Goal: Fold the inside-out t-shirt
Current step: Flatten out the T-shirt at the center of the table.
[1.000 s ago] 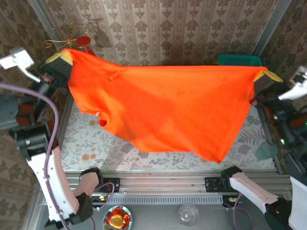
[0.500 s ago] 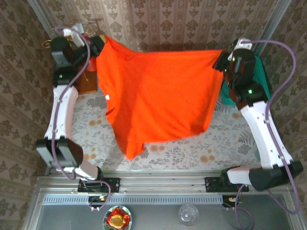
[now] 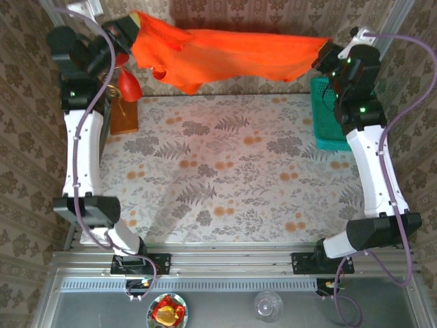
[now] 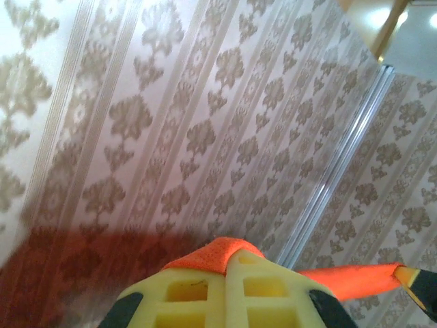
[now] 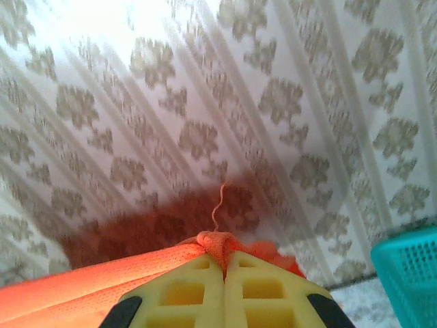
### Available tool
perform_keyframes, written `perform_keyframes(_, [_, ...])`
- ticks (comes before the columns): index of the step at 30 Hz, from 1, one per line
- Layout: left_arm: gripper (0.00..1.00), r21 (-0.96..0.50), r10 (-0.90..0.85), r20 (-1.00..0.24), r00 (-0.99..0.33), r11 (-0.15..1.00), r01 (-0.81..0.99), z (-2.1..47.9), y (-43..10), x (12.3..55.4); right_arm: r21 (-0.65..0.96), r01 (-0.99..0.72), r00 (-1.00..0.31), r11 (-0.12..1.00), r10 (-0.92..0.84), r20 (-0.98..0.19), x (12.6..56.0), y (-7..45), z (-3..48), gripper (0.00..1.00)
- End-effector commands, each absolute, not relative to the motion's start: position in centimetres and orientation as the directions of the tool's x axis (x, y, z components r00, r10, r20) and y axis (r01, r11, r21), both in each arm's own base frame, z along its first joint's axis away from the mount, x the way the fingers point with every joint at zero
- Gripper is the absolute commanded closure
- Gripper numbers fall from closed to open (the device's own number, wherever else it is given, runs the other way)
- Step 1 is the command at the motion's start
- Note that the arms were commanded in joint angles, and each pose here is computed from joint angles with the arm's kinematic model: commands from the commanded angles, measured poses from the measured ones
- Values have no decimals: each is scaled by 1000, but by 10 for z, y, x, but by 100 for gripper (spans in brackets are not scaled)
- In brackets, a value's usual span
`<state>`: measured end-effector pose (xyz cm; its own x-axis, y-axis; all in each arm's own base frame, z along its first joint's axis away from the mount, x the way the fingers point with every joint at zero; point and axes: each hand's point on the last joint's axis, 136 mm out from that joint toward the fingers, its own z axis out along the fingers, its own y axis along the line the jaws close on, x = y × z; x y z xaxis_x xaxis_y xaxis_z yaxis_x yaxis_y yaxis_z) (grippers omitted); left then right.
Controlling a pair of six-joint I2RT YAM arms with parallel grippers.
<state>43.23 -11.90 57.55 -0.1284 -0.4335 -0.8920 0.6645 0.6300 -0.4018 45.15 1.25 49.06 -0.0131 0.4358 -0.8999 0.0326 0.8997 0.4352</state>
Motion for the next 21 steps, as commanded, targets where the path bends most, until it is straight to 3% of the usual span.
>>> perform_keyframes(1, [100,-441,-387,-894,-226,670,597,501,-118,422,438,-41,-142,898,428,-892,454,33,436,100])
perform_keyframes(7, [100,-573,-378,-797,-471,722,389,331,-107,366,451,-13,-392,892,411,-823,432,48,305,100])
perform_keyframes(13, [100,-682,-435,-616,-657,712,168,193,-104,317,428,163,-615,889,431,-661,401,42,174,100])
perform_keyframes(17, [100,-699,-459,-524,-717,713,55,140,-101,289,407,249,-701,879,454,-550,376,40,116,100])
perform_keyframes(21, [100,-707,-487,-476,-732,707,-10,124,-99,265,387,307,-745,869,473,-471,349,39,82,100])
